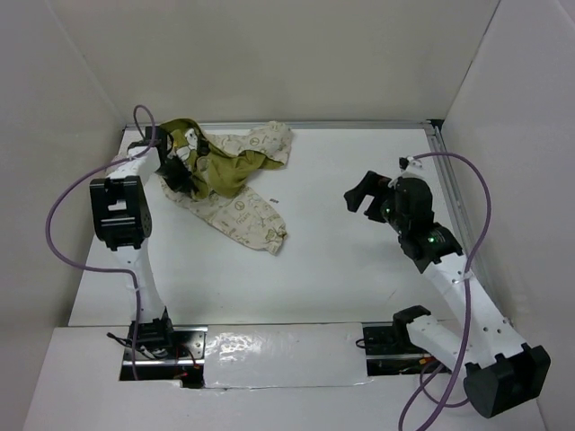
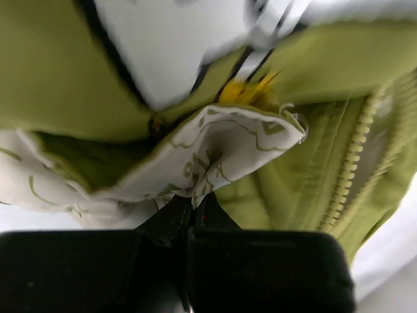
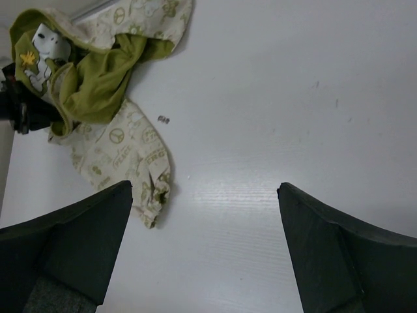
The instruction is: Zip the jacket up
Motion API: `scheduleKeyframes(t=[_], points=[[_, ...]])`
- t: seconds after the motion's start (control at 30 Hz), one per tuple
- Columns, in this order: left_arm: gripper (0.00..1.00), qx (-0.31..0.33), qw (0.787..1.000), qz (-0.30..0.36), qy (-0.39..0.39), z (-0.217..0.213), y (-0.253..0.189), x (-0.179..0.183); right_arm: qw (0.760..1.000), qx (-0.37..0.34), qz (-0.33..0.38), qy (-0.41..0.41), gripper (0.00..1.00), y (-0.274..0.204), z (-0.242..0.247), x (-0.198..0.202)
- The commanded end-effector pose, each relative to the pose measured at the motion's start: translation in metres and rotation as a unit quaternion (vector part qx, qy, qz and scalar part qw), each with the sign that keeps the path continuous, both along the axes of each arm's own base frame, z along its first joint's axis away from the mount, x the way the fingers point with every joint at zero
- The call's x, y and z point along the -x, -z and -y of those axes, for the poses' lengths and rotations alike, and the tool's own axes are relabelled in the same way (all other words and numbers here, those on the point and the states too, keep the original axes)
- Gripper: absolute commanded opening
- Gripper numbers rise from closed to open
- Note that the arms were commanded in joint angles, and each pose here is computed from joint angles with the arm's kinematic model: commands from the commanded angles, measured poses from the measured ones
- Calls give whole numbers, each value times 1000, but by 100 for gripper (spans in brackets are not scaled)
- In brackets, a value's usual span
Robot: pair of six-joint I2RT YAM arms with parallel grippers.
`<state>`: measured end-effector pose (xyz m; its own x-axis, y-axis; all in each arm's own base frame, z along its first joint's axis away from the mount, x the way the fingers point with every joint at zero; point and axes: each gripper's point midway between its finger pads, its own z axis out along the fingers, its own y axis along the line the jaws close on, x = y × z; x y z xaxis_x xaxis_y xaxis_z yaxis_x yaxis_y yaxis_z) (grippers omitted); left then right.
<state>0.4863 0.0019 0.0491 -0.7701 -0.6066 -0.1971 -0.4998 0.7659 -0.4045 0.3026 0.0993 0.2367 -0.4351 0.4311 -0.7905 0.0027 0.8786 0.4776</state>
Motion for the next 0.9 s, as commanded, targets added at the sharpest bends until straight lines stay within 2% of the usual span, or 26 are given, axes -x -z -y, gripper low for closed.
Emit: scheduleKeyframes(t=[0.0, 0.13, 0.2, 0.23, 0.27, 0.37, 0.4, 0.43, 0.47, 0.5, 0.53, 0.63, 0.7, 0.73, 0.77, 0.83, 0.87], points=[[0, 39, 999, 23, 13, 40, -40, 28, 999, 4, 9, -42, 100, 3, -22, 1], [0, 90, 992, 38, 83, 121, -54, 95, 995, 16, -22, -96, 100, 28, -56, 9], [0, 115, 986, 30, 118, 164, -61, 144, 995, 26, -45, -86, 100, 42, -57, 7], [0, 136, 980, 20, 145, 182, -53, 171, 996, 31, -51, -65, 100, 44, -53, 4], [0, 156, 966, 44, 200, 216, -71, 197, 997, 41, -60, -40, 100, 48, -47, 1], [1, 175, 941, 52, 286, 257, -89, 254, 997, 46, -57, -11, 100, 46, -37, -3], [20, 171, 924, 48, 338, 280, -94, 284, 997, 46, -55, -6, 100, 45, -35, -3], [43, 155, 917, 57, 362, 285, -106, 297, 998, 43, -48, 3, 100, 41, -32, -5], [71, 150, 904, 59, 396, 297, -114, 318, 998, 39, -40, 9, 100, 37, -30, -5], [99, 147, 899, 76, 405, 302, -131, 320, 999, 37, -33, 15, 100, 34, -28, -7], [99, 135, 899, 77, 410, 298, -139, 329, 999, 35, -28, 16, 100, 32, -26, -9], [99, 80, 919, 135, 362, 281, -163, 307, 999, 27, -26, 17, 100, 27, -26, -15], [99, 64, 933, 168, 310, 261, -183, 273, 999, 28, -35, 6, 100, 30, -33, -22], [99, 40, 949, 174, 261, 236, -185, 247, 999, 28, -43, -3, 100, 31, -38, -29], [99, 31, 951, 194, 238, 226, -198, 228, 998, 35, -44, -15, 100, 31, -43, -33], [99, 6, 960, 192, 204, 200, -197, 193, 997, 45, -56, -26, 100, 33, -52, -49], [99, 7, 955, 214, 206, 197, -212, 178, 996, 55, -57, -33, 100, 34, -54, -56]])
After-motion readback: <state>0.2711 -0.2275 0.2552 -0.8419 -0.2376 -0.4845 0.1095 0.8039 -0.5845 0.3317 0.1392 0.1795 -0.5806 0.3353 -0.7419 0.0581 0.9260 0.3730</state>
